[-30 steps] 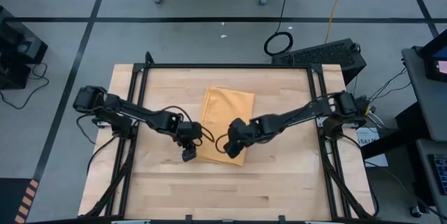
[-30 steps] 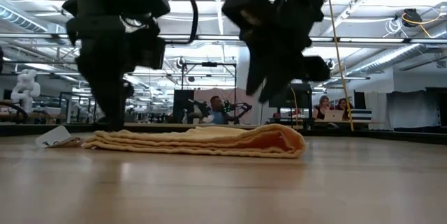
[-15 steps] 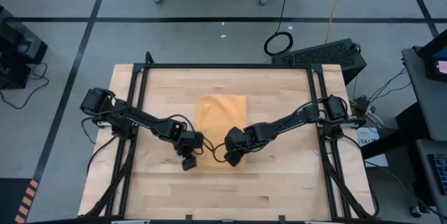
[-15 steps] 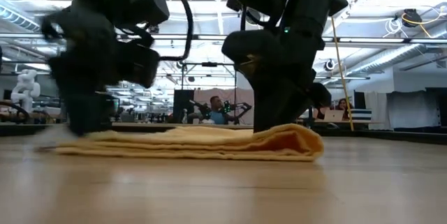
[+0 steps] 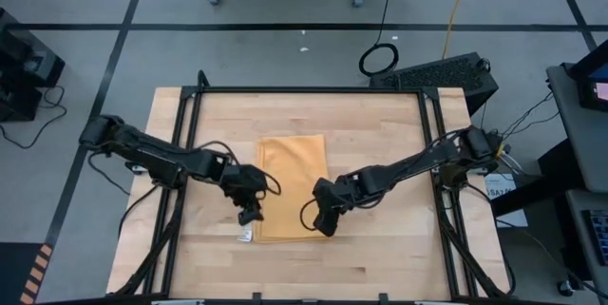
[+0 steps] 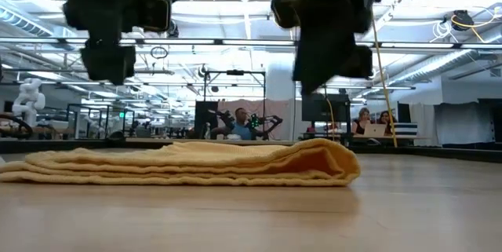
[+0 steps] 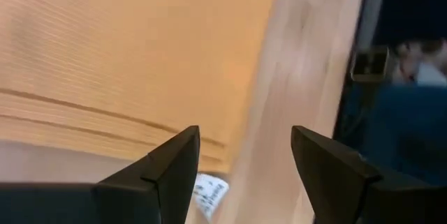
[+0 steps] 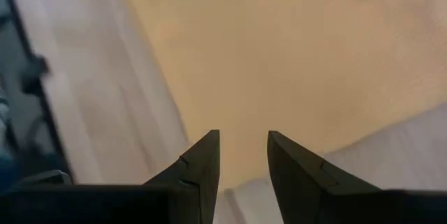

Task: Roll towel
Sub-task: Fold the yellow towel in

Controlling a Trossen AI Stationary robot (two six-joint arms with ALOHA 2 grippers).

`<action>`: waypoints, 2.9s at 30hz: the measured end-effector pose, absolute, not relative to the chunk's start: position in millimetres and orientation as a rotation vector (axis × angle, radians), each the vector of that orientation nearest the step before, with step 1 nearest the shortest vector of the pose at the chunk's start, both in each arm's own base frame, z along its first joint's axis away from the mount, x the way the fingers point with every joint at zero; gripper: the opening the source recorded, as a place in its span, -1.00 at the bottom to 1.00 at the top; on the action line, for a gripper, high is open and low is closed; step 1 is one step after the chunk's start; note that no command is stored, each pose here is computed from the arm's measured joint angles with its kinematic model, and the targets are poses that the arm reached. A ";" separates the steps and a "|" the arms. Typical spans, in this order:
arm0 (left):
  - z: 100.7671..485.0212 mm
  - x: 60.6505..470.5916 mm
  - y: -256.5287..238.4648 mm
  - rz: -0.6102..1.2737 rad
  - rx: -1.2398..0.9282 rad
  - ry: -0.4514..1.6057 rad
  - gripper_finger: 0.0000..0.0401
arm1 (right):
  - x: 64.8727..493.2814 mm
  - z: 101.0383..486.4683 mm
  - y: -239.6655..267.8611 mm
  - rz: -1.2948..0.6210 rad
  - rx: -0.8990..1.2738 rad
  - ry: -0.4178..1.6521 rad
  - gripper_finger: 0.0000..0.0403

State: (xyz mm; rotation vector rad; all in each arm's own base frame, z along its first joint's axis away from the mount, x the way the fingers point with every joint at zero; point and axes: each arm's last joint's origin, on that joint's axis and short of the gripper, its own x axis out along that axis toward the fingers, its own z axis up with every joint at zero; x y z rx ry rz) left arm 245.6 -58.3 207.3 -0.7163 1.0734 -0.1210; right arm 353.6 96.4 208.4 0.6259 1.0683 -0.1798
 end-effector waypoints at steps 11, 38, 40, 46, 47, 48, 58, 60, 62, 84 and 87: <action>220.9 235.5 11.4 0.111 -0.641 0.949 0.16 | 347.6 257.2 35.1 -0.396 0.936 0.826 -0.45; 151.2 264.7 103.8 0.500 -0.567 0.953 -0.34 | 369.4 153.1 -143.2 -0.401 1.031 0.915 -0.99; 146.4 261.3 102.4 0.505 -0.574 1.011 -0.35 | 369.8 147.0 -144.3 -0.404 1.031 0.931 -1.00; 138.9 253.8 100.1 0.507 -0.531 1.130 -0.35 | 368.4 146.7 -149.0 -0.426 1.001 0.922 -1.00; 138.9 253.7 100.0 0.502 -0.523 1.133 -0.35 | 367.5 146.4 -150.7 -0.432 1.004 0.921 -1.00; 139.0 253.6 100.0 0.496 -0.517 1.135 -0.36 | 367.3 146.4 -151.3 -0.432 1.006 0.921 -1.00; 194.9 252.8 99.8 0.442 -0.479 0.901 -0.36 | 366.5 150.6 -151.6 -0.445 1.046 0.905 -1.00; 192.4 251.5 101.5 0.447 -0.449 0.893 -0.36 | 366.3 145.9 -151.8 -0.461 1.049 0.921 -1.00; 179.6 248.3 104.4 0.443 -0.451 0.936 -0.36 | 367.5 136.8 -152.4 -0.476 1.061 0.939 -1.00; 167.6 246.4 115.7 0.333 -0.519 0.946 -0.36 | 370.6 136.4 -152.8 -0.475 1.058 0.910 -1.00; 178.5 247.4 116.9 0.354 -0.518 0.876 -0.36 | 375.6 142.4 -151.5 -0.395 1.055 0.863 -1.00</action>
